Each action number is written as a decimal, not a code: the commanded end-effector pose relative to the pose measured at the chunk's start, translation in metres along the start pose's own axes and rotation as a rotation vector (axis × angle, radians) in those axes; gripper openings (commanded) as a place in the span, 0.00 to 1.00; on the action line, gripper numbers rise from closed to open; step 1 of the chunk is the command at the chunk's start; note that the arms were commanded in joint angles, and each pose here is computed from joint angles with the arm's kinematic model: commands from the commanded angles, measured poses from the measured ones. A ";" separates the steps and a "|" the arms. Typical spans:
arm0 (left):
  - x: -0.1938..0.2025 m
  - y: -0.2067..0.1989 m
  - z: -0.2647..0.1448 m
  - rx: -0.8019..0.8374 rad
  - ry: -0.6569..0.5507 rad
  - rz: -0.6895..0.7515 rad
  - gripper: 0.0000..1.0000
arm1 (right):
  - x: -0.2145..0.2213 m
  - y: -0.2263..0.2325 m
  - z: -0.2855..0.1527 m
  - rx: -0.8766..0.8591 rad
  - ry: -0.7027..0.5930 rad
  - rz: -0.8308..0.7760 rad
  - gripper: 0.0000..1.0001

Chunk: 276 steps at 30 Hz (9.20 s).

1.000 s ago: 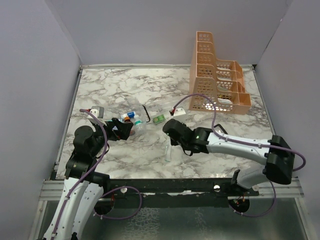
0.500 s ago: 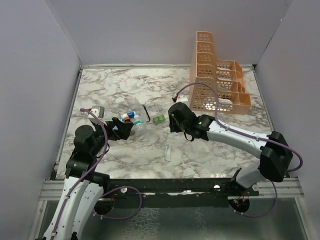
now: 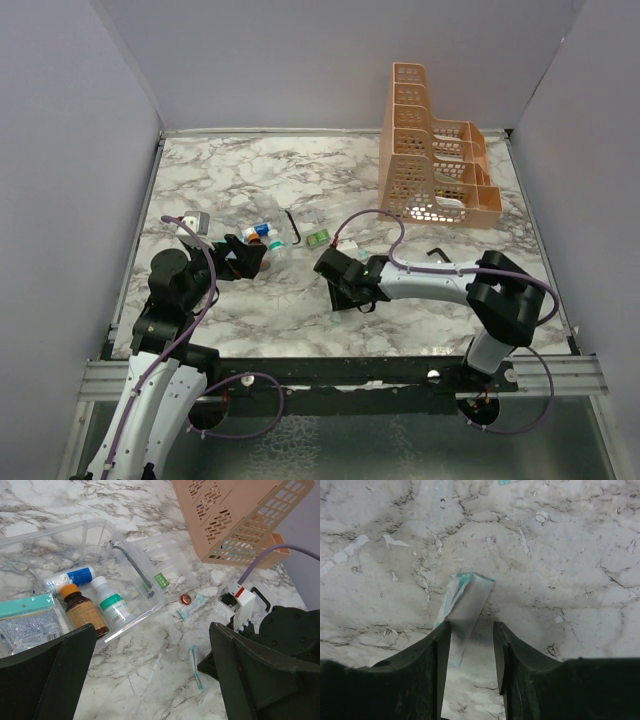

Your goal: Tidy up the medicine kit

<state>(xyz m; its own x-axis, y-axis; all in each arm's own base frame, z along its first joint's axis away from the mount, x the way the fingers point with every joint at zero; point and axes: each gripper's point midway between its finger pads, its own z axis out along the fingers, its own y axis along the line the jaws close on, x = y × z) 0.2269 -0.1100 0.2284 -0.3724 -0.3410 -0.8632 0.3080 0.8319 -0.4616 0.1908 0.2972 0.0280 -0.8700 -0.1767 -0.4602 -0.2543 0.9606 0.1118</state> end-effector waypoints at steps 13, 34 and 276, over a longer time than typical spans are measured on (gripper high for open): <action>-0.008 -0.004 -0.001 0.014 -0.028 0.014 0.99 | 0.003 0.008 0.021 0.029 0.024 -0.021 0.03; -0.009 -0.004 -0.001 0.017 -0.032 0.015 0.99 | -0.199 -0.066 -0.084 0.332 -0.662 -0.187 0.01; -0.008 -0.007 0.000 0.041 -0.023 0.003 0.99 | -0.085 -0.068 -0.008 -0.022 -0.133 -0.155 0.01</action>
<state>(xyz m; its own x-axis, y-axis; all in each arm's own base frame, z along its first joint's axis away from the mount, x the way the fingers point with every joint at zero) 0.2276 -0.1114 0.2286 -0.3797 -0.3443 -0.8586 0.3153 0.8244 -0.4701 0.2596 0.2493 0.0286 -0.8125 -0.3523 -0.4646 -0.4361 0.8960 0.0833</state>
